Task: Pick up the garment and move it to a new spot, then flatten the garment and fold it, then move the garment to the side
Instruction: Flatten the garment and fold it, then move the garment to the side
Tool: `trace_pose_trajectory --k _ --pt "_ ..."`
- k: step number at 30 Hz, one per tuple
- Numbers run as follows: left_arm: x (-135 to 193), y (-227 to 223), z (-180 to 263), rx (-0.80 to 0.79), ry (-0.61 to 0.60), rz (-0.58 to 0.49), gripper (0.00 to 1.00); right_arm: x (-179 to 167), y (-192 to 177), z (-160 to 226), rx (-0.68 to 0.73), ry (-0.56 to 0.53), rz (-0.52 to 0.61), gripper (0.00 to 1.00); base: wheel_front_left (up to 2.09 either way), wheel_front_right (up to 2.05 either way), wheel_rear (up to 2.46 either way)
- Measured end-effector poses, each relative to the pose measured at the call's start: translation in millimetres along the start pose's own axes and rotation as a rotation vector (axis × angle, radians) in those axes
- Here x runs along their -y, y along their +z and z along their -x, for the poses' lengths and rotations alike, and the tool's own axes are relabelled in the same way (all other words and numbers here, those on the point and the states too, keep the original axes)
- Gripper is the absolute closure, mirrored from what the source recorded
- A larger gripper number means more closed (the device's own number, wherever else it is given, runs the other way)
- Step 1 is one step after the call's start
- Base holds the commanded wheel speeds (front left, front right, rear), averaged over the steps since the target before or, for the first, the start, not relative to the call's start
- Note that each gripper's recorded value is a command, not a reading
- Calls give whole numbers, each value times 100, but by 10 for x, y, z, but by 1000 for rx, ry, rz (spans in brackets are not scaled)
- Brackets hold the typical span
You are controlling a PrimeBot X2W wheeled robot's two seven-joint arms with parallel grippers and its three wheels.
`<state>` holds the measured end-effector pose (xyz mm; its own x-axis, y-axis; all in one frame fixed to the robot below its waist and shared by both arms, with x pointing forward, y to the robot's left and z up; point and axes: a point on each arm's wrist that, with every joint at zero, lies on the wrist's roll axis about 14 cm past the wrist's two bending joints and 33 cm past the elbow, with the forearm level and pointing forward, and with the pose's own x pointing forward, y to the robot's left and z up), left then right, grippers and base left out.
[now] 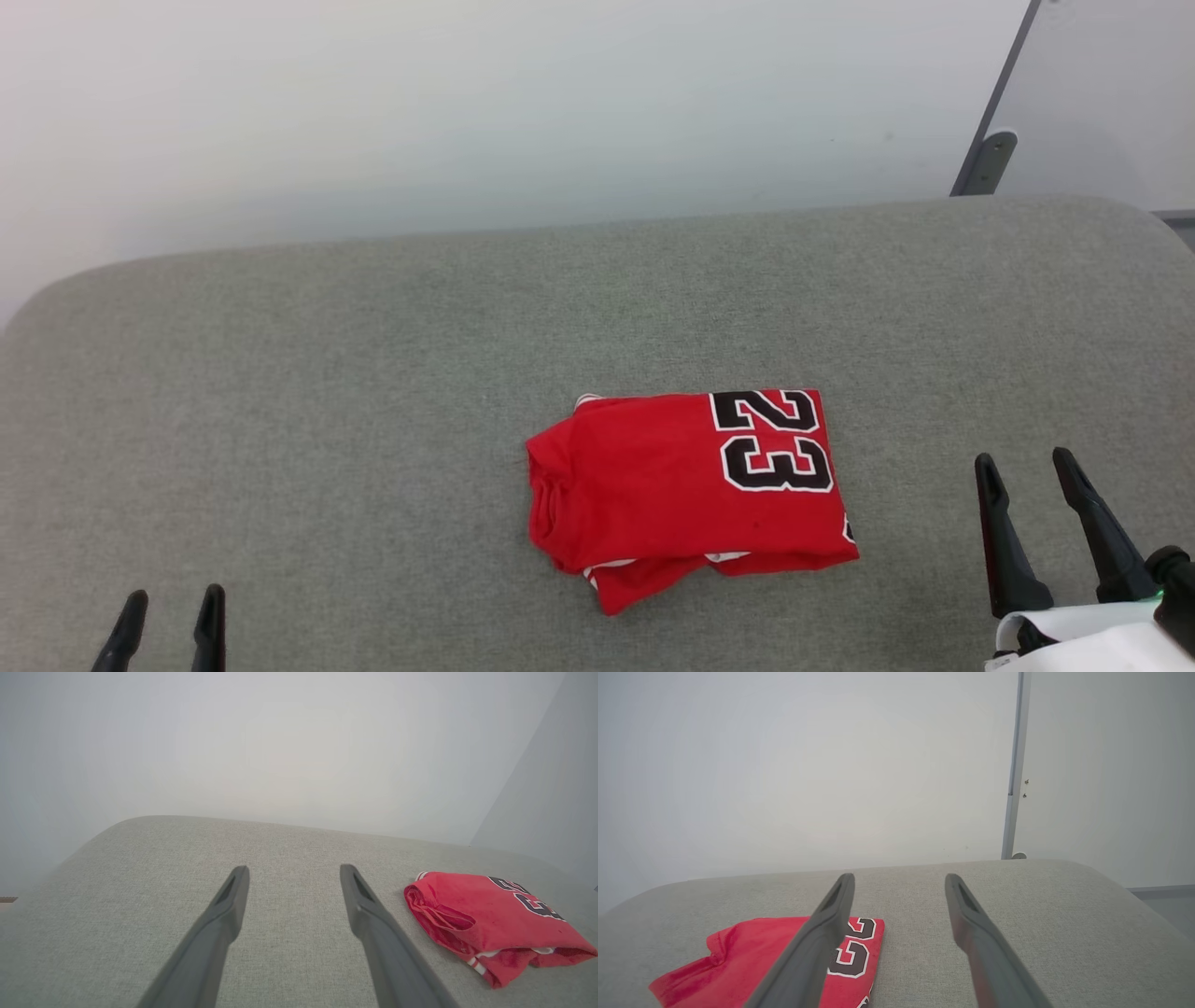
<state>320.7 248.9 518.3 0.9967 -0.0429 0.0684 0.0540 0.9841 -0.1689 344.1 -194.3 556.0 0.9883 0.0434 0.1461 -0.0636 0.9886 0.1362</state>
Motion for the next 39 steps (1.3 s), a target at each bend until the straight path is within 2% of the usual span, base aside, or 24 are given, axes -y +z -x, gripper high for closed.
trace_pose_trajectory --k 18,23,26,29,34,37,39 --pt "29 6 -8 6 -3 1 0 -99 -13 -38 -3 23 -32 0 0 0 0" --pt "24 37 -92 19 -4 4 0 -164 -27 -242 -36 49 -30 0 0 0 0" --pt "49 33 -173 21 -14 14 0 -193 -114 -430 -131 82 38 0 0 0 0" --pt "78 50 -281 28 -30 23 0 -278 -328 -599 -310 134 139 0 0 0 0" --pt "73 10 -456 19 -43 33 0 -398 -784 -724 -675 166 132 0 0 0 0" --pt "48 -35 -539 6 -46 37 0 -379 -1063 -632 -907 172 137 0 0 0 0" --pt "36 -66 -595 -4 -50 36 0 -330 -1177 -588 -1014 160 136 0 0 0 0"
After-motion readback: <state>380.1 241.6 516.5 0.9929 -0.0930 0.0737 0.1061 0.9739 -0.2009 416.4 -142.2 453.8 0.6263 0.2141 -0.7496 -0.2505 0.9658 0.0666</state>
